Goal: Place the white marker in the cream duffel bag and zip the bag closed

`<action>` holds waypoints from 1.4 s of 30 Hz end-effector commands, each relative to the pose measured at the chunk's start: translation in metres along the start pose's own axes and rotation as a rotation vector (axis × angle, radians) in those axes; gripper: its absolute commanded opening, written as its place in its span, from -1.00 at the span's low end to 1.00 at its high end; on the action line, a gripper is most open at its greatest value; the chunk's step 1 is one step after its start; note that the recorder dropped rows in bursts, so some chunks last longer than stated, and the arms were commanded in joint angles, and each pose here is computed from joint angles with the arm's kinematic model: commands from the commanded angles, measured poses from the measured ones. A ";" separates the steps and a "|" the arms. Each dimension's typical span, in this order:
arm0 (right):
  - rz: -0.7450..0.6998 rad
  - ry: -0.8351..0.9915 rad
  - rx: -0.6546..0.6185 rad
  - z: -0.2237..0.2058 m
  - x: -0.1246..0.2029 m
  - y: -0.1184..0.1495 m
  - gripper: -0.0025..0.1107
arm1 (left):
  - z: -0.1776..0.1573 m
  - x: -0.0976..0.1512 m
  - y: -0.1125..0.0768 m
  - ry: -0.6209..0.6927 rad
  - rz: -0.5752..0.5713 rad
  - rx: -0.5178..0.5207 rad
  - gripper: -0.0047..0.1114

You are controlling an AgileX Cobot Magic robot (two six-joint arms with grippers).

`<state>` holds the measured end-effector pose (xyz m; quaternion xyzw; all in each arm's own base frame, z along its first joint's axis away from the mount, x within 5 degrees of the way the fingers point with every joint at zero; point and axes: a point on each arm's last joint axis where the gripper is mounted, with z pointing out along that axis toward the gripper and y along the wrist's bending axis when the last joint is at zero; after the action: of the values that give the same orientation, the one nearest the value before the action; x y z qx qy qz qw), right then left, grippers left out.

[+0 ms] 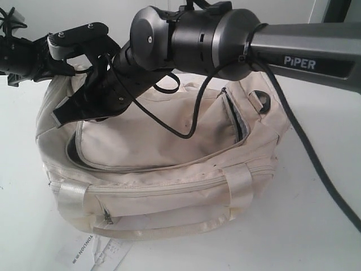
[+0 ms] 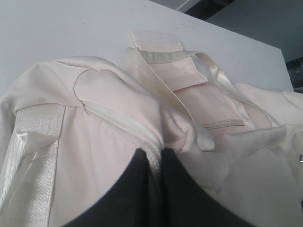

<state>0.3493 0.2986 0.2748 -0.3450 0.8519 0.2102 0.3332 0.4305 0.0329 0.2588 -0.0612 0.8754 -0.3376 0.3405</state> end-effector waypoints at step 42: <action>-0.006 0.106 -0.152 -0.016 0.005 0.017 -0.96 | 0.000 -0.006 0.000 -0.054 -0.032 -0.003 -0.92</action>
<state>0.3361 0.3008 0.2767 -0.3673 0.8509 0.2475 0.2825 0.4307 0.0331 0.2589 -0.0650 0.8748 -0.3381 0.3408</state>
